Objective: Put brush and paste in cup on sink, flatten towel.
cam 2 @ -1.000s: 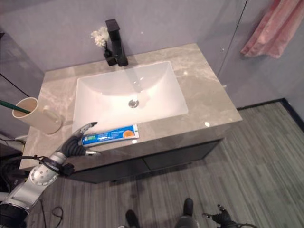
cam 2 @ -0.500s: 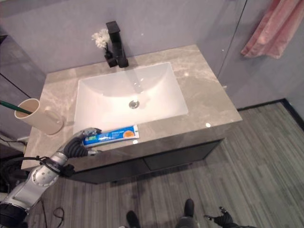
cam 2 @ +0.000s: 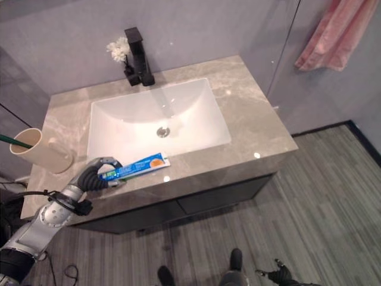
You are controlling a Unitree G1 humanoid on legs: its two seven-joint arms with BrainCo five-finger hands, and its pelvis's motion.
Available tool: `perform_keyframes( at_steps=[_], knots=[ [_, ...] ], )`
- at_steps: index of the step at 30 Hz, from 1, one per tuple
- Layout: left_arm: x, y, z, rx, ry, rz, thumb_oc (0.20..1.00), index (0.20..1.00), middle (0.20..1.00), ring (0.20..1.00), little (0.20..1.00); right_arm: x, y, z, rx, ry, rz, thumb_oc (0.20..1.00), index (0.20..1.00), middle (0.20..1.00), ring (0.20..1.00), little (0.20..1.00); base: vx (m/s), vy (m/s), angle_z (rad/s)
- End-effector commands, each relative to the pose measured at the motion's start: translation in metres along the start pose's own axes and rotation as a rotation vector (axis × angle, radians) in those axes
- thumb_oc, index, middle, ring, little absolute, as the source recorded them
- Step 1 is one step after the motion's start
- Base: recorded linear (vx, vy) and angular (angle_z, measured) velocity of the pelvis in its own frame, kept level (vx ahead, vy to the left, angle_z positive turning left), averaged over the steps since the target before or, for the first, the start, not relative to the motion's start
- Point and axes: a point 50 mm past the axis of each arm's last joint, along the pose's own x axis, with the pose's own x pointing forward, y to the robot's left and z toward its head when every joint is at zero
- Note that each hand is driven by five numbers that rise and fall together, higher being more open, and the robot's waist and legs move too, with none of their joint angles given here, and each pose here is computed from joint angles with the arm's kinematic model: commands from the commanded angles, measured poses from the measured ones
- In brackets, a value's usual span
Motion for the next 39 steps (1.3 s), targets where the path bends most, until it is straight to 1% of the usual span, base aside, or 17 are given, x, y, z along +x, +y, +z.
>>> perform_keyframes(
  at_steps=[1,3,4,12,17,20,21,27,28,29,30,34,39],
  knots=[
    [-0.006,-0.02,0.007,0.082,-0.065,-0.139,0.407,0.407,0.407,0.407,0.407,0.004,-0.026,0.017,0.039,-0.059,-0.097,1.0,1.0,1.0,1.0,1.0,0.0,0.0,0.0],
    [-0.007,-0.02,0.007,0.109,-0.075,-0.154,0.225,0.225,0.225,0.225,0.225,0.004,-0.027,0.017,0.039,-0.063,-0.101,1.0,1.0,1.0,1.0,1.0,0.0,0.0,0.0],
    [-0.008,-0.023,0.009,0.152,-0.094,-0.183,0.2,0.2,0.2,0.2,0.2,0.004,-0.028,0.016,0.039,-0.06,-0.106,1.0,1.0,1.0,1.0,1.0,0.0,0.0,0.0],
    [-0.011,-0.028,0.009,0.261,-0.126,-0.23,0.2,0.2,0.2,0.2,0.2,0.002,-0.03,0.002,0.047,-0.006,-0.128,1.0,1.0,1.0,1.0,1.0,0.01,-0.002,0.0],
    [-0.01,-0.026,0.007,0.296,-0.124,-0.186,0.2,0.2,0.2,0.2,0.2,0.0,-0.028,-0.007,0.071,0.031,-0.136,1.0,1.0,1.0,1.0,1.0,0.02,-0.009,-0.05],
    [-0.008,-0.022,0.007,0.336,-0.126,-0.141,0.2,0.2,0.2,0.2,0.2,0.0,-0.027,-0.009,0.122,0.04,-0.15,1.0,1.0,1.0,1.0,1.0,0.0,0.0,0.0],
    [-0.007,-0.02,0.006,0.365,-0.128,-0.118,0.2,0.2,0.2,0.2,0.2,-0.001,-0.027,-0.01,0.167,0.047,-0.163,1.0,1.0,1.0,1.0,1.0,0.0,0.0,0.0],
    [-0.002,-0.016,0.005,0.432,-0.134,-0.077,0.2,0.2,0.2,0.2,0.2,0.0,-0.027,-0.008,0.272,0.051,-0.19,1.0,1.0,1.0,1.0,1.0,-0.01,0.001,0.0],
    [-0.001,-0.013,0.007,0.455,-0.146,-0.054,0.2,0.2,0.2,0.2,0.2,0.0,-0.027,-0.009,0.322,0.055,-0.205,1.0,1.0,1.0,1.0,1.0,0.0,0.0,0.0],
    [0.0,-0.013,0.007,0.455,-0.146,-0.053,0.2,0.2,0.2,0.2,0.2,0.0,-0.027,-0.009,0.323,0.055,-0.205,1.0,1.0,1.0,1.0,1.0,0.0,0.0,0.0],
    [0.001,-0.01,0.009,0.471,-0.154,-0.029,0.2,0.2,0.2,0.2,0.2,0.0,-0.027,-0.011,0.378,0.067,-0.219,1.0,1.0,1.0,1.0,1.0,0.0,0.0,0.0],
    [0.003,-0.005,0.01,0.507,-0.159,0.014,0.2,0.2,0.2,0.2,0.2,0.0,-0.027,-0.012,0.456,0.076,-0.239,1.0,1.0,1.0,1.0,1.0,0.0,0.0,0.0],
    [0.01,0.004,0.012,0.523,-0.164,0.089,0.2,0.2,0.2,0.2,0.2,0.0,-0.024,-0.012,0.521,0.082,-0.246,1.0,1.0,1.0,1.0,1.0,0.0,0.0,0.0]
  ],
)
